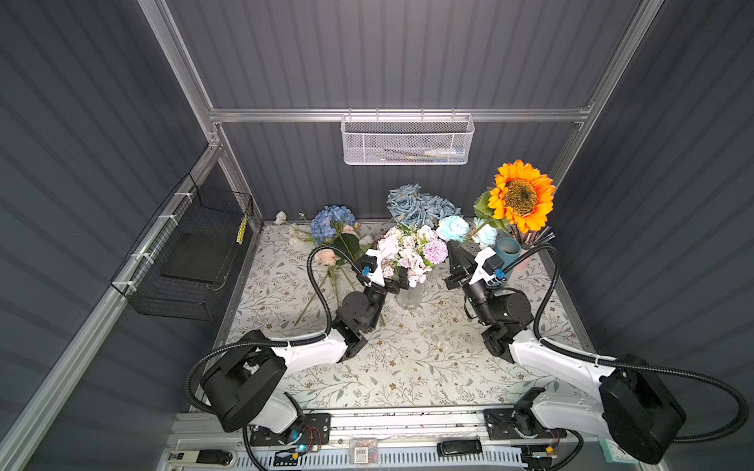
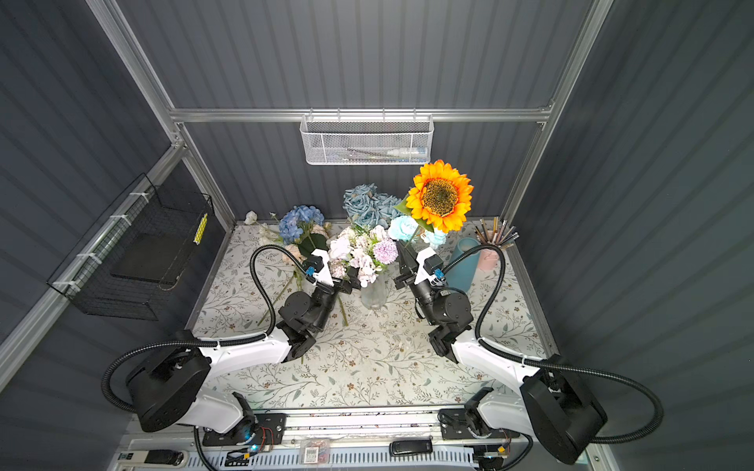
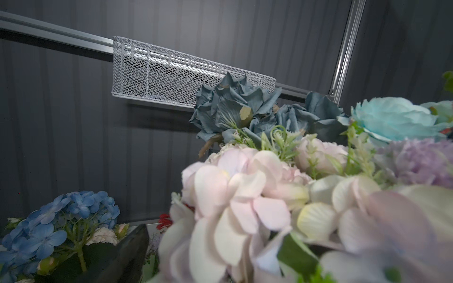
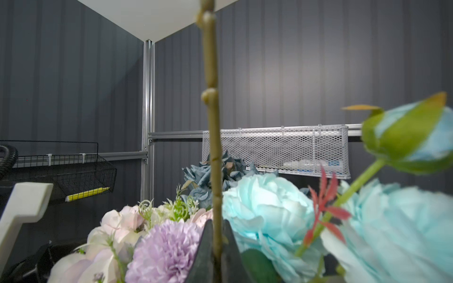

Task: Arrange flowers in a vase
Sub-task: Gather the flowers for the vase, then place the flower in the vase.

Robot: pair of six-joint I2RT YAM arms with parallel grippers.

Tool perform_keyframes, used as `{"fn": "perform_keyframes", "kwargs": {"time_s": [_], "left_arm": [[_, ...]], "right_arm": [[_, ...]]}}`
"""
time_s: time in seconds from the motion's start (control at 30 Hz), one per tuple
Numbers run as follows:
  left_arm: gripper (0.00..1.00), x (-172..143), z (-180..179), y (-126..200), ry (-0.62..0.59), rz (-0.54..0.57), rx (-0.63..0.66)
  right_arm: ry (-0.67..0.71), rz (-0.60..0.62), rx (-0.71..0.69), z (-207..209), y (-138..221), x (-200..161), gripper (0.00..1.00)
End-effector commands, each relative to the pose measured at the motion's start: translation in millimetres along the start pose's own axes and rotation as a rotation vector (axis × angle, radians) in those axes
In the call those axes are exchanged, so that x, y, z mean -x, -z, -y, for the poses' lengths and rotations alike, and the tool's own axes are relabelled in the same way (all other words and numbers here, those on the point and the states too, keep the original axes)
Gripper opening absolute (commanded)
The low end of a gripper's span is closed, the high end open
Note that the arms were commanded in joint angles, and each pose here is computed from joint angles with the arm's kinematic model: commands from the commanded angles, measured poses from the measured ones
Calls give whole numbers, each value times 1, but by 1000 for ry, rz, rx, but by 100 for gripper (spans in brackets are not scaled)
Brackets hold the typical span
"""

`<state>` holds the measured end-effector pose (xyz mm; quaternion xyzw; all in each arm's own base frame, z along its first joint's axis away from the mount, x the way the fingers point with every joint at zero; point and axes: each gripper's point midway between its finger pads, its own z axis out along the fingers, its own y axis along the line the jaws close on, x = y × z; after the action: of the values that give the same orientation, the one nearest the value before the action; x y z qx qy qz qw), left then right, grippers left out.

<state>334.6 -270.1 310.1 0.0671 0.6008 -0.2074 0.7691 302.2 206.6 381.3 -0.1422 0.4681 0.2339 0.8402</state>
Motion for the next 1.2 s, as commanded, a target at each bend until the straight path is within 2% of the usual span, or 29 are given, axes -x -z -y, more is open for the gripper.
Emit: {"fn": "perform_keyframes", "kwargs": {"time_s": [0.0, 0.17, 0.57, 0.97, 1.17], "left_arm": [[100, 14, -9, 2, 27, 34, 28], [100, 16, -8, 2, 33, 39, 24], [100, 17, -12, 4, 31, 35, 32], [100, 18, -17, 5, 40, 38, 44], [100, 17, -18, 6, 46, 34, 42]], "right_arm": [[-12, 113, 18, -6, -5, 39, 0], [-17, 113, 25, -9, -4, 43, 0], [-10, 62, 8, -9, -15, 4, 0], [-53, -130, 10, -14, -13, -75, 0], [-27, -218, 18, -19, -9, -104, 0]]}}
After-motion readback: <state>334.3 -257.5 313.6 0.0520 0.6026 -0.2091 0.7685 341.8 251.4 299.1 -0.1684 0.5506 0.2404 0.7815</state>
